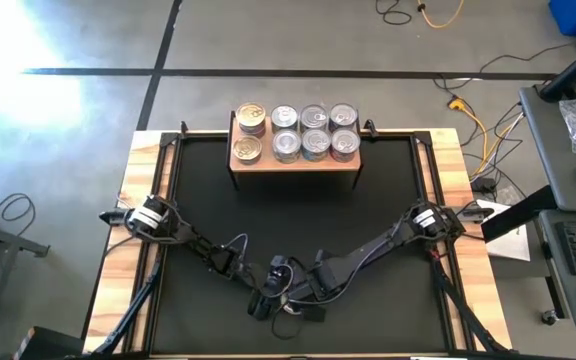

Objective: Stack canned seafood by type on shelf
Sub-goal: Stack the blue pink tuna can on top of the other blue pink tuna can on the shelf

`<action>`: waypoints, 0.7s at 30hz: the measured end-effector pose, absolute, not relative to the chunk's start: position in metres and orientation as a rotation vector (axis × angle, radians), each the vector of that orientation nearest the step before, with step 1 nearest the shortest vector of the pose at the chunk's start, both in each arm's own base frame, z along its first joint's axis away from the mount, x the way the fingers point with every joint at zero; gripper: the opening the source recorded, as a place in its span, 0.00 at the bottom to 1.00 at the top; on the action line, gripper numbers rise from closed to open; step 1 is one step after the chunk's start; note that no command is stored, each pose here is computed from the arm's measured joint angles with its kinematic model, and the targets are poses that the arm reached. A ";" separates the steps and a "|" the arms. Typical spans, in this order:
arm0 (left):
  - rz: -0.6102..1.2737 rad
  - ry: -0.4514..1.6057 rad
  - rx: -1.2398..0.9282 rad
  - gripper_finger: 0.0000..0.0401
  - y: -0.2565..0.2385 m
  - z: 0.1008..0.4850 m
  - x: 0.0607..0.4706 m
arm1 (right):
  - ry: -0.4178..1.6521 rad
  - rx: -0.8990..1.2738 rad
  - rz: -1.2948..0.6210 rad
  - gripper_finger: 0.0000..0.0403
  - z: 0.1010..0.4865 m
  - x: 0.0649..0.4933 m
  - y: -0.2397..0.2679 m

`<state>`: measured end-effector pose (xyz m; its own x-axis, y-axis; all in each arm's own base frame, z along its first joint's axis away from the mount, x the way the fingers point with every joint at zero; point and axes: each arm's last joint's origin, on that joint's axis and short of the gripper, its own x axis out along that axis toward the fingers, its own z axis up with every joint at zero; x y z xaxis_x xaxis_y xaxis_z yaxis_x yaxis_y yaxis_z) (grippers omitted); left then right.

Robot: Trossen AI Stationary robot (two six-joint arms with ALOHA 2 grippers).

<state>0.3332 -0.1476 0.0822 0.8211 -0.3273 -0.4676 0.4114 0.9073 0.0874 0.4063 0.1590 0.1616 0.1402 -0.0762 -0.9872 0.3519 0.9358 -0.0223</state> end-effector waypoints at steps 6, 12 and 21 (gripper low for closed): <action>-0.392 0.470 0.134 0.96 -0.148 0.080 0.345 | 1.484 0.248 -0.301 0.78 0.162 0.399 0.163; -0.358 0.470 0.152 0.97 -0.144 0.078 0.345 | 1.512 0.231 -0.371 0.81 0.173 0.384 0.171; -0.369 0.483 0.157 0.97 -0.145 0.079 0.348 | 1.502 0.268 -0.373 0.82 0.172 0.350 0.235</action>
